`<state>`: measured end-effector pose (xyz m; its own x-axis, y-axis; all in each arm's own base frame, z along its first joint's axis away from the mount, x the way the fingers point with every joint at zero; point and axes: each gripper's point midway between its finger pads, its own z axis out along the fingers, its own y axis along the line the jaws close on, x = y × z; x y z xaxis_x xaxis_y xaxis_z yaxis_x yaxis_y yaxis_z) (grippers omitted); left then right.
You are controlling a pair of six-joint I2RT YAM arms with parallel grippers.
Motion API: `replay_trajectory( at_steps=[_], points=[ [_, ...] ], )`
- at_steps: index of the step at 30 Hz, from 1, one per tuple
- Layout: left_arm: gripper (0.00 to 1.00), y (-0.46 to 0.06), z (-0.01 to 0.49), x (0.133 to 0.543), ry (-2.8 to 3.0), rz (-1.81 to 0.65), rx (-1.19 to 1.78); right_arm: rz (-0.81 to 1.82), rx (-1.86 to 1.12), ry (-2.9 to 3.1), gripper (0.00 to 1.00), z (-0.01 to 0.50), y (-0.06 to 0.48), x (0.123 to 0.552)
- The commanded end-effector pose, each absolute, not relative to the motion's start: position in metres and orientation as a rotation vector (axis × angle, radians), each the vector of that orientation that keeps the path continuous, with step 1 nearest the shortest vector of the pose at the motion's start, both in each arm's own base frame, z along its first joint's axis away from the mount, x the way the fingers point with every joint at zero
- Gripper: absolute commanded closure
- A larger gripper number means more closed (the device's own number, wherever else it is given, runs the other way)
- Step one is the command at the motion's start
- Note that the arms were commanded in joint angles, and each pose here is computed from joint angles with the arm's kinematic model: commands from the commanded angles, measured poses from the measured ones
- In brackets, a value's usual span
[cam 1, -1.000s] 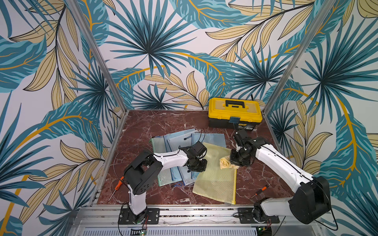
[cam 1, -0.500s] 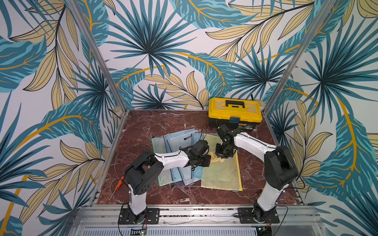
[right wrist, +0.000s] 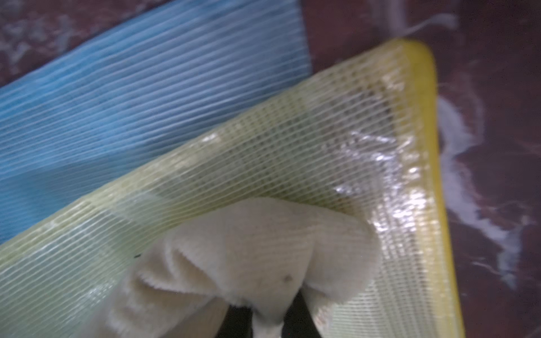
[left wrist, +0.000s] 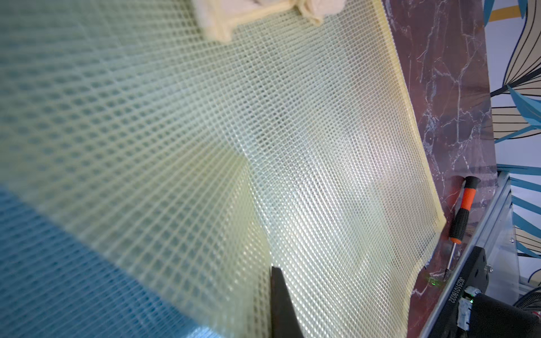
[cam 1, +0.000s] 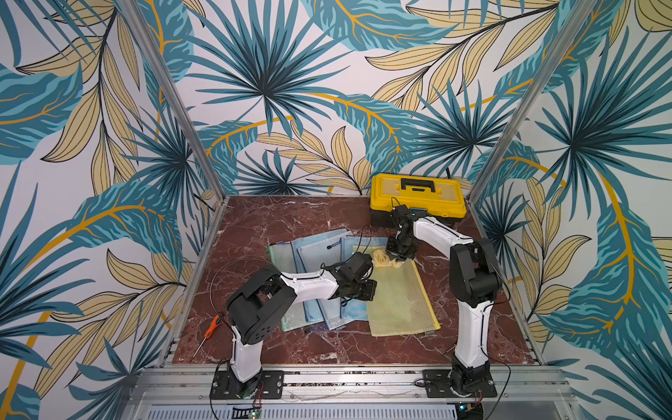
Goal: Wipe the document bag
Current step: Wipe the dirt from the document bag.
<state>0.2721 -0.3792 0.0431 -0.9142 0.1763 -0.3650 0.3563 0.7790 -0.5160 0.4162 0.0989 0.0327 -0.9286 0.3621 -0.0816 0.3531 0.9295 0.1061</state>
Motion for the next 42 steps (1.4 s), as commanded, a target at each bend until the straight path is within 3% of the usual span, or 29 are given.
replay_trajectory(
  at_steps=[1, 4, 10, 13, 16, 24, 31, 42],
  points=[
    [1.0, -0.381, 0.039, 0.266, 2.676, -0.878, 0.448, -0.024, 0.665, 3.029, 1.0, 0.032, 0.041, 0.389],
    [1.0, -0.383, 0.039, 0.265, 2.682, -0.895, 0.454, -0.033, 0.68, 3.002, 1.0, 0.047, 0.027, 0.383],
    [1.0, -0.384, 0.039, 0.263, 2.684, -0.906, 0.464, 0.149, 0.453, 2.953, 1.0, 0.077, 0.12, 0.405],
    [1.0, -0.384, 0.039, 0.262, 2.685, -0.911, 0.466, 0.278, 0.42, 2.964, 1.0, 0.068, 0.163, 0.417],
    [1.0, -0.383, 0.04, 0.261, 2.685, -0.912, 0.464, 0.282, 0.435, 2.978, 1.0, 0.054, 0.173, 0.425],
    [1.0, -0.378, 0.041, 0.261, 2.683, -0.896, 0.448, 0.091, 0.556, 3.021, 1.0, 0.035, 0.101, 0.402],
    [1.0, -0.381, 0.043, 0.262, 2.677, -0.906, 0.455, -0.006, 0.731, 2.942, 1.0, 0.057, 0.021, 0.366],
    [1.0, -0.377, 0.041, 0.262, 2.687, -0.888, 0.42, 0.24, 0.489, 3.012, 1.0, 0.041, 0.151, 0.381]
  ],
)
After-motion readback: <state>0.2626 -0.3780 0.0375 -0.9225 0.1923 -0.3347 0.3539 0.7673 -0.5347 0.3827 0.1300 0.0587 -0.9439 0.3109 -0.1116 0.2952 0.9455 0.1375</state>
